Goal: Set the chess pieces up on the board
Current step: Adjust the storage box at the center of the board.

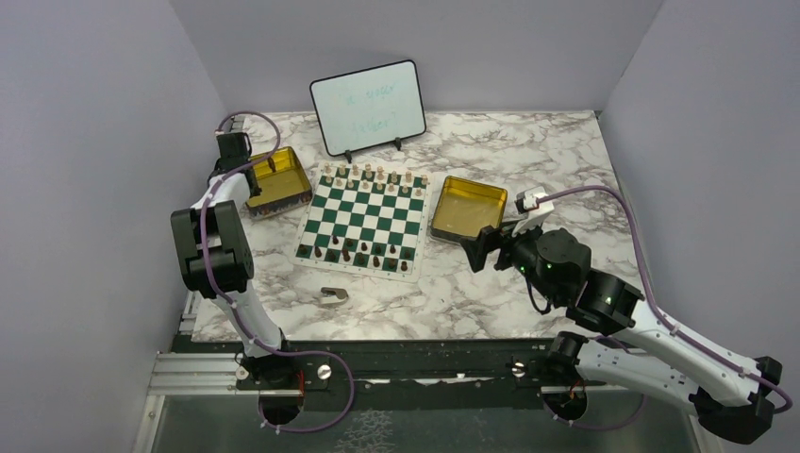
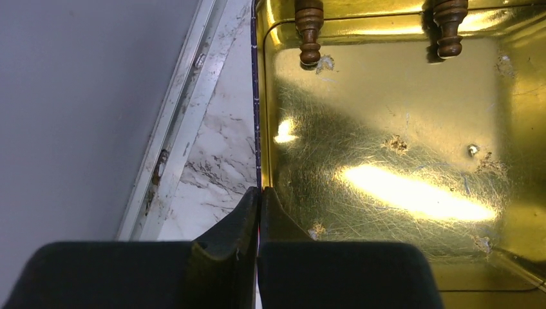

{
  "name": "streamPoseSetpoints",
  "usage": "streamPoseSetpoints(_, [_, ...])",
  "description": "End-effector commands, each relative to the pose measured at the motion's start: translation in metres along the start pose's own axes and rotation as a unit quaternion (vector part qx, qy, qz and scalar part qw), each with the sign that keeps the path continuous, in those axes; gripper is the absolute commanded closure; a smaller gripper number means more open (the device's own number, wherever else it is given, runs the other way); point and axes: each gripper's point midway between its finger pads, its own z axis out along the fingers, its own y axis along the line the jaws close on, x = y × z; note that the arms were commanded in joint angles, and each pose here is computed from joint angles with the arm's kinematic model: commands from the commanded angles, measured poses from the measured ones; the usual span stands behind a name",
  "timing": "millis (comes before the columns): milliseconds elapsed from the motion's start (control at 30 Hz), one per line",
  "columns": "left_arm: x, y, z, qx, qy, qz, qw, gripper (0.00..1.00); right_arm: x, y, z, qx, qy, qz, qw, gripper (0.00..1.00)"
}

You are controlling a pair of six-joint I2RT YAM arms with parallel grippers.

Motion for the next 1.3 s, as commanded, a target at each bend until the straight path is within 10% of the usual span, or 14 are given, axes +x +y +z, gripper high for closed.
streamPoseSetpoints(0, [-0.028, -0.003, -0.013, 0.037, -0.036, 0.061, 0.997, 1.00, -0.007, -0.005, -0.002, 0.014, -0.008, -0.004, 1.000, 0.00])
streamPoseSetpoints(533, [-0.090, 0.015, -0.028, 0.000, -0.089, 0.125, 0.988, 1.00, 0.001, -0.008, -0.001, 0.020, -0.003, -0.004, 1.000, 0.00])
streamPoseSetpoints(1267, [-0.048, -0.009, 0.013, 0.157, -0.028, 0.249, 0.955, 1.00, 0.005, -0.010, 0.000, 0.022, 0.003, -0.016, 1.000, 0.00])
